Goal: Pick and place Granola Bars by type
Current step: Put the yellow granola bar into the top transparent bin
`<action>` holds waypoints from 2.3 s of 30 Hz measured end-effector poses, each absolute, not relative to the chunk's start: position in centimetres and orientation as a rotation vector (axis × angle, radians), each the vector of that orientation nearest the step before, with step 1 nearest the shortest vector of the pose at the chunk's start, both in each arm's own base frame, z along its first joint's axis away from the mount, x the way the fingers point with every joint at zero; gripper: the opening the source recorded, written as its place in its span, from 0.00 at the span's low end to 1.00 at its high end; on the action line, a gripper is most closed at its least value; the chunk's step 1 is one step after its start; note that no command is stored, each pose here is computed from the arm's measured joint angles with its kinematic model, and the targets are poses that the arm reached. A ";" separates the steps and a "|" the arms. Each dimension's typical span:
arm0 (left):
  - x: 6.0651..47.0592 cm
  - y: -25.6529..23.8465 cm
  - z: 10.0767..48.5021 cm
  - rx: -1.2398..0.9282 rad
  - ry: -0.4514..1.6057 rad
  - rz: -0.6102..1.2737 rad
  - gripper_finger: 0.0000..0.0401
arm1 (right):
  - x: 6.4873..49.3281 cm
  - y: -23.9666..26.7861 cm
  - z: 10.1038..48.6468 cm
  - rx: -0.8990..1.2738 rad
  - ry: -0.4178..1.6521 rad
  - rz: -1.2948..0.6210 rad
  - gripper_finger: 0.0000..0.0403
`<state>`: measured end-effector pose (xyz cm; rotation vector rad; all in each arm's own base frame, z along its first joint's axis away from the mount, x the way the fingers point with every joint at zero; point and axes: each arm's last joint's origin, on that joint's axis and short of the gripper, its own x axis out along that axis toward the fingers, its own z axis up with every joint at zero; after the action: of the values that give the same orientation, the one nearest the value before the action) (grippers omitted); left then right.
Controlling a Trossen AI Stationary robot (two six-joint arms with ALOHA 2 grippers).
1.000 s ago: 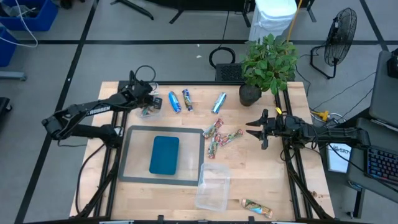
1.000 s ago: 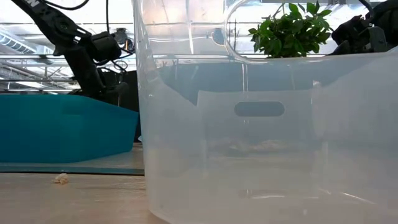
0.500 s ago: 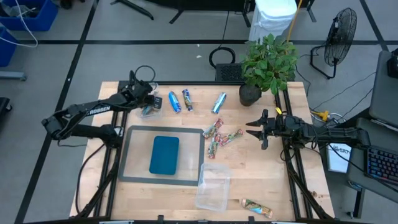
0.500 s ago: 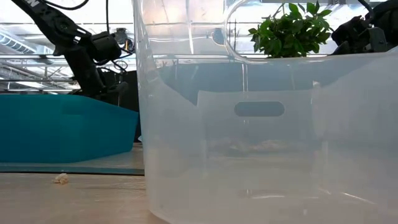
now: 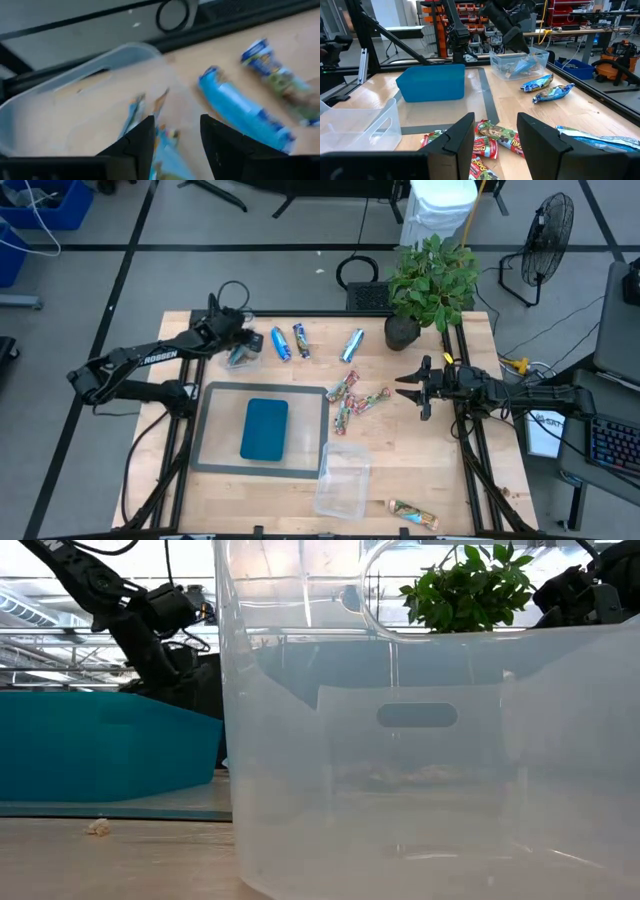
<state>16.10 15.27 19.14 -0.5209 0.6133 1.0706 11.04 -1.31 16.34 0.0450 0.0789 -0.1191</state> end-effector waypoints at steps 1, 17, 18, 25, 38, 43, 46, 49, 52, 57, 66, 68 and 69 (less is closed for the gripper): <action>16.3 15.3 19.3 -0.526 0.588 1.051 0.42 | 11.0 -1.3 16.3 0.045 0.079 -0.119 0.35; 21.0 11.4 22.0 -0.355 0.375 0.111 0.33 | 11.0 -1.3 16.3 0.044 0.086 -0.119 0.35; 21.4 10.7 22.1 -0.341 0.368 0.037 0.32 | 11.0 -1.3 16.3 0.045 0.086 -0.119 0.35; 23.6 5.1 22.8 -0.165 0.320 -0.249 0.29 | 11.0 -1.3 16.1 0.084 0.107 -0.107 0.35; 24.4 1.4 22.7 -0.021 0.331 -0.198 0.28 | 11.0 3.4 17.1 0.528 0.197 0.694 0.19; 24.4 1.6 22.7 0.000 0.333 -0.123 0.28 | 11.1 5.9 15.8 0.544 0.354 0.684 0.02; 24.4 1.7 22.7 0.003 0.333 -0.106 0.28 | 11.5 7.8 16.5 0.506 0.413 0.667 0.00; 24.4 1.7 22.7 0.005 0.334 -0.090 0.28 | 12.2 9.9 17.4 0.510 0.503 0.641 0.00; 24.4 1.7 22.8 0.006 0.330 -0.088 0.28 | 13.2 12.3 18.0 0.495 0.630 0.622 0.00; 24.5 1.7 22.8 0.006 0.324 -0.087 0.28 | 15.4 16.4 18.2 0.502 0.864 0.621 0.00; 24.5 1.7 23.1 -0.020 0.297 -0.077 0.28 | 17.8 19.4 14.1 0.641 1.238 0.593 0.00; 24.5 1.7 23.0 -0.035 0.303 -0.075 0.28 | 18.1 20.0 13.6 0.682 1.250 0.599 0.00; 24.5 1.7 23.0 -0.043 0.304 -0.074 0.28 | 18.2 20.3 13.4 0.693 1.251 0.603 0.00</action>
<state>24.53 1.73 23.01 -0.0427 0.3043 -0.0736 18.15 20.26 13.36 0.6927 1.2507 0.6030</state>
